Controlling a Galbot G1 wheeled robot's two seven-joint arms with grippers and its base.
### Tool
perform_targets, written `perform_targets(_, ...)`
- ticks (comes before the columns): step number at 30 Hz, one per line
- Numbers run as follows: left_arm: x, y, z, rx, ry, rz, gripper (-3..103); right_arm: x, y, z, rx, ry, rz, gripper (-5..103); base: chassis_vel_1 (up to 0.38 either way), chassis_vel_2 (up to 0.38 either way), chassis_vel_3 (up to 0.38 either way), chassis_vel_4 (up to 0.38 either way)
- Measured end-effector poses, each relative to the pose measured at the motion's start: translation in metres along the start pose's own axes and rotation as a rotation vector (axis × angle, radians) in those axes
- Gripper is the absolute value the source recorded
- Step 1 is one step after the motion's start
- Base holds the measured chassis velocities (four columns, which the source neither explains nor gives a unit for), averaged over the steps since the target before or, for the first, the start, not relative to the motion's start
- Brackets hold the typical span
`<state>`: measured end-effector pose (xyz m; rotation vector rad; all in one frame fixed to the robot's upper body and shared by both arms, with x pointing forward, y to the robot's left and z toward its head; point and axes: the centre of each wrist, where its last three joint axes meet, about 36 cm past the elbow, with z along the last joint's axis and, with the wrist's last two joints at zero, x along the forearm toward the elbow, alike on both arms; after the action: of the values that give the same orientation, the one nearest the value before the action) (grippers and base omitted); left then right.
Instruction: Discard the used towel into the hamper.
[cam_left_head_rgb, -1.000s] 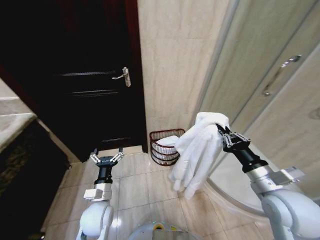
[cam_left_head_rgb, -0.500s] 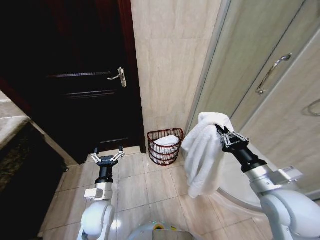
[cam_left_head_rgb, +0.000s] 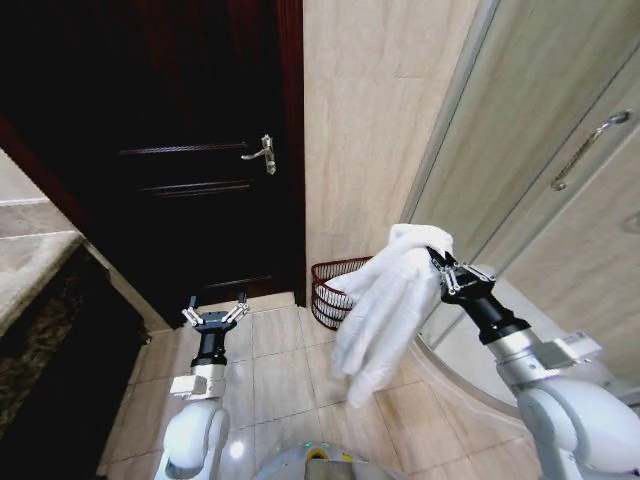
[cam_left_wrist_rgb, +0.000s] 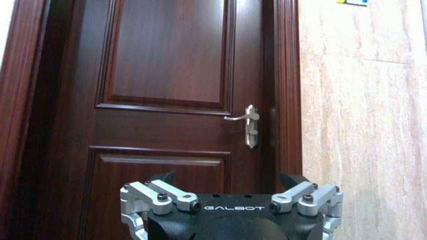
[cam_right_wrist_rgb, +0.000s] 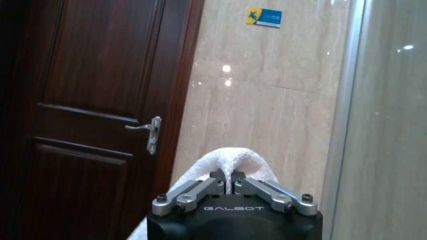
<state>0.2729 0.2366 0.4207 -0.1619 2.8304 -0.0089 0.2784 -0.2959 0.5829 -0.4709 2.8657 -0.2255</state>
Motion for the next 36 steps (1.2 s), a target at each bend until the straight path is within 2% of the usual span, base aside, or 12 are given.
perform_targets(6,-0.003,0.002,0.008,0.020,-0.012,-0.018,100,-0.001,0.004,0.002,-0.016,-0.002,-0.003,3,-0.076,-0.069,0.001,0.001)
perform_targets(12,-0.002,0.002,0.007,0.017,0.024,-0.018,100,-0.002,0.006,0.003,-0.022,-0.005,-0.008,3,0.000,0.000,0.000,0.000)
perform_targets(36,-0.006,0.003,0.013,0.025,-0.009,-0.004,100,-0.005,0.005,0.005,0.004,-0.013,-0.010,3,0.000,0.000,0.000,0.000)
